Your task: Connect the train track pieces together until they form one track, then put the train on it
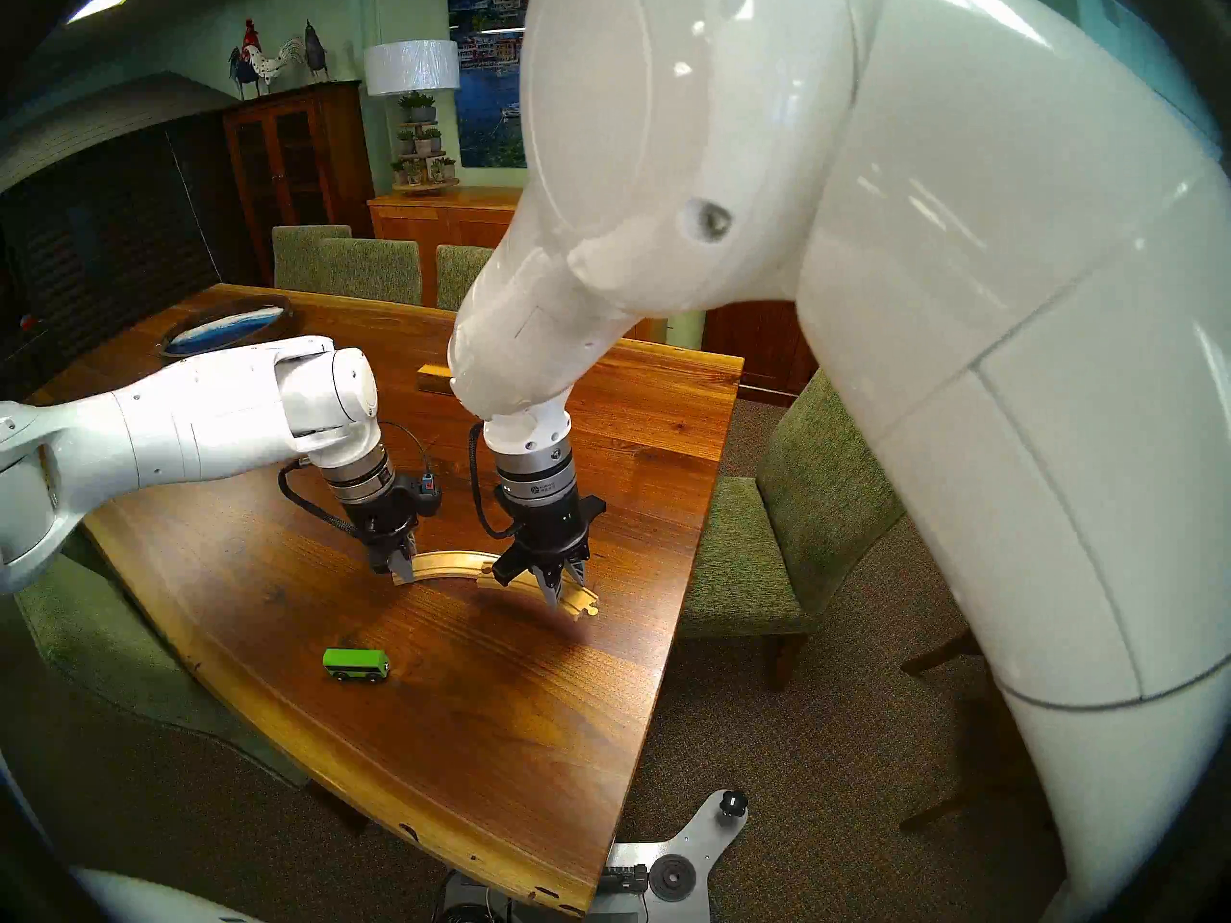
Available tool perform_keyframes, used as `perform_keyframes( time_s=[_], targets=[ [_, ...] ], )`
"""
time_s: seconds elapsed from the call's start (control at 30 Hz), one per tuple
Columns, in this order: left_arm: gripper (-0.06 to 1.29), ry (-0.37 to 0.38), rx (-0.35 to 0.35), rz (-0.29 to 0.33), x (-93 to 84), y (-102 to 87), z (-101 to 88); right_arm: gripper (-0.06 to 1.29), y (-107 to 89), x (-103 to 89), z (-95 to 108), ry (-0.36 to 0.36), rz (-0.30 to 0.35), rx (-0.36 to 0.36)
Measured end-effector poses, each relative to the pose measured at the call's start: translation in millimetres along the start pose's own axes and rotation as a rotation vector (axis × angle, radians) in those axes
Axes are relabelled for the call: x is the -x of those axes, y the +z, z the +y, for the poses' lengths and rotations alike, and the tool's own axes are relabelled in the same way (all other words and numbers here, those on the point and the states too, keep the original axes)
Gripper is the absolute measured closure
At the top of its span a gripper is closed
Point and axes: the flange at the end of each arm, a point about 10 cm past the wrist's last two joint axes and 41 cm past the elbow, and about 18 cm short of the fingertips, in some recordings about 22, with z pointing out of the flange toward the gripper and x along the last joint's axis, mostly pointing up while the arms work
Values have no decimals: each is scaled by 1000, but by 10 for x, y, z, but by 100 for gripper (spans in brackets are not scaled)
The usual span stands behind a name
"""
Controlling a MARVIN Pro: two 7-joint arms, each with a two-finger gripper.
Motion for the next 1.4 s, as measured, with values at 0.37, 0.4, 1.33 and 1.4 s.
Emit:
perform_keyframes(
  time_s=[0.37,0.4,1.33,1.4],
  targets=[
    [98,0,0,0,0,0,0,107,69,145,-62,87,-24,36],
    [98,0,0,0,0,0,0,107,71,150,-70,85,-23,46],
    [98,0,0,0,0,0,0,107,22,98,-247,27,39,166],
    [98,0,0,0,0,0,0,107,22,97,-256,25,39,168]
  ],
)
